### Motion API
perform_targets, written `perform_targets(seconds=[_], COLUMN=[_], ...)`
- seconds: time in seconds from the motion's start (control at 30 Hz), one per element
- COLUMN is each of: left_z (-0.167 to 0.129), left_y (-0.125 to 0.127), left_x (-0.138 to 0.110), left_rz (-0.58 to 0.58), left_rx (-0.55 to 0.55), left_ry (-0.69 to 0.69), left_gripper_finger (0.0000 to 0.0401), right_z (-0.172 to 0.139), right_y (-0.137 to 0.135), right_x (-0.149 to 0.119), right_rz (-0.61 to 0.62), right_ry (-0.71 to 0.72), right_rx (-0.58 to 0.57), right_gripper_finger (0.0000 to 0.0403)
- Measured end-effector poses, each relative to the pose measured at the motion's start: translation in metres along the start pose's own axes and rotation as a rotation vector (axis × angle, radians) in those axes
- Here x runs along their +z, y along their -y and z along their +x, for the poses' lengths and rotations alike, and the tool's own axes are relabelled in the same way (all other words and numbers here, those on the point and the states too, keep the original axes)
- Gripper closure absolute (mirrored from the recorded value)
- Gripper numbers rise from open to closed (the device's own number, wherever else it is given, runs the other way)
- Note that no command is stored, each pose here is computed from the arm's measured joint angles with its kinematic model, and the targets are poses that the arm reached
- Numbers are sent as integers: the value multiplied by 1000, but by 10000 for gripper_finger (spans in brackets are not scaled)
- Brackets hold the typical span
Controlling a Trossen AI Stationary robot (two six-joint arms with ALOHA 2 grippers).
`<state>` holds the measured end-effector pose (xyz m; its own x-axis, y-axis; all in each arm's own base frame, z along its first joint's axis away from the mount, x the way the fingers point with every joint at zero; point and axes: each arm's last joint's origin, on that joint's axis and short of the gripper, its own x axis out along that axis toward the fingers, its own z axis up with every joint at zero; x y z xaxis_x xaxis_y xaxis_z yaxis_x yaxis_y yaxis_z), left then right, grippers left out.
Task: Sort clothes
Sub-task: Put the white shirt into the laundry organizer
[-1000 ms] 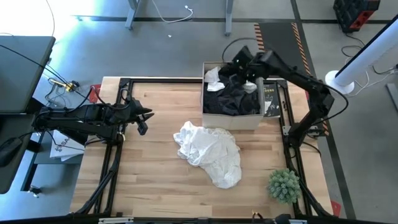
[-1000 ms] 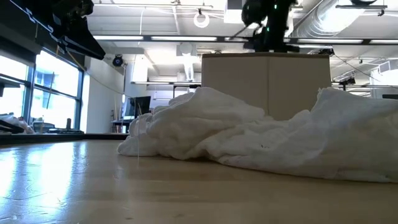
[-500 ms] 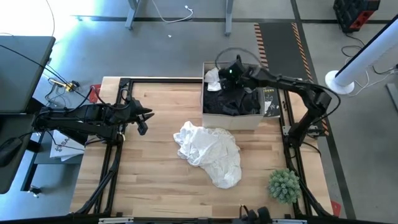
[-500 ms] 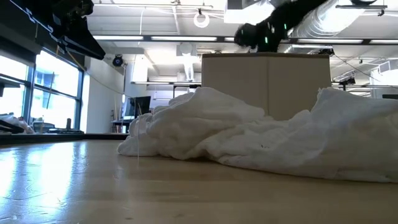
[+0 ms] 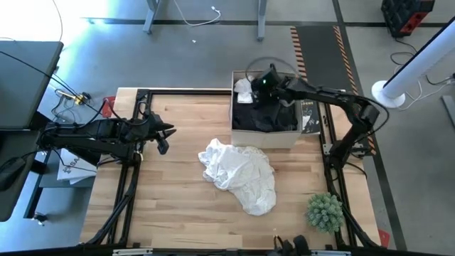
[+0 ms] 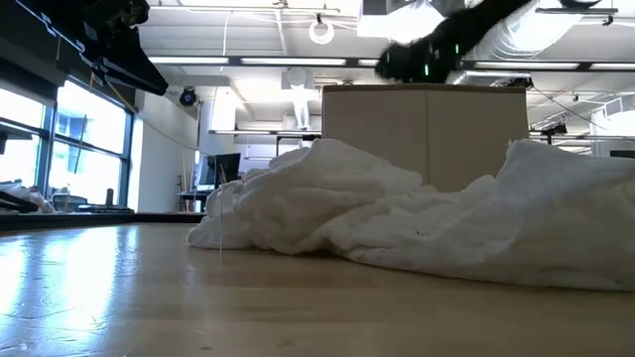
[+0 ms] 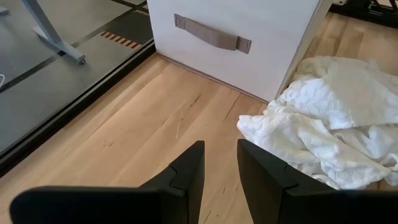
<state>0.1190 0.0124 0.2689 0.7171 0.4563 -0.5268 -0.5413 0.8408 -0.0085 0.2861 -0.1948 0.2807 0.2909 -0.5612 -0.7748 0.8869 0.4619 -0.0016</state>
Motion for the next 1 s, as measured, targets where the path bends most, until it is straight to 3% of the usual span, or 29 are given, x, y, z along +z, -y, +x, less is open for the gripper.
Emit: perform_targets(seconds=[0.1, 0.23, 0.4, 0.5, 0.77, 0.87, 1.0], left_z=[0, 0, 0, 0, 0, 0, 0], left_y=[0, 0, 0, 0, 0, 0, 0], left_x=[-1, -1, -1, -1, 0, 0, 0], left_rz=[3, -5, -5, -5, -6, -7, -8], left_rx=[1, 1, 2, 2, 2, 1, 1], left_ry=[-6, -7, -6, -6, -4, -1, 0], left_gripper_finger=[308, 308, 308, 308, 308, 308, 308], right_z=[-37, -93, -143, -163, -163, -150, -131], right_y=[-17, -55, -111, -141, -176, -177, -176], right_x=[3, -17, -81, -131, -243, -260, -260], right_rz=[-99, -242, -477, -541, -479, -473, -468], right_ry=[1, 78, 160, 238, 335, 352, 328], right_rx=[25, 175, 285, 398, 769, 749, 687], right_gripper_finger=[254, 254, 254, 254, 253, 245, 207])
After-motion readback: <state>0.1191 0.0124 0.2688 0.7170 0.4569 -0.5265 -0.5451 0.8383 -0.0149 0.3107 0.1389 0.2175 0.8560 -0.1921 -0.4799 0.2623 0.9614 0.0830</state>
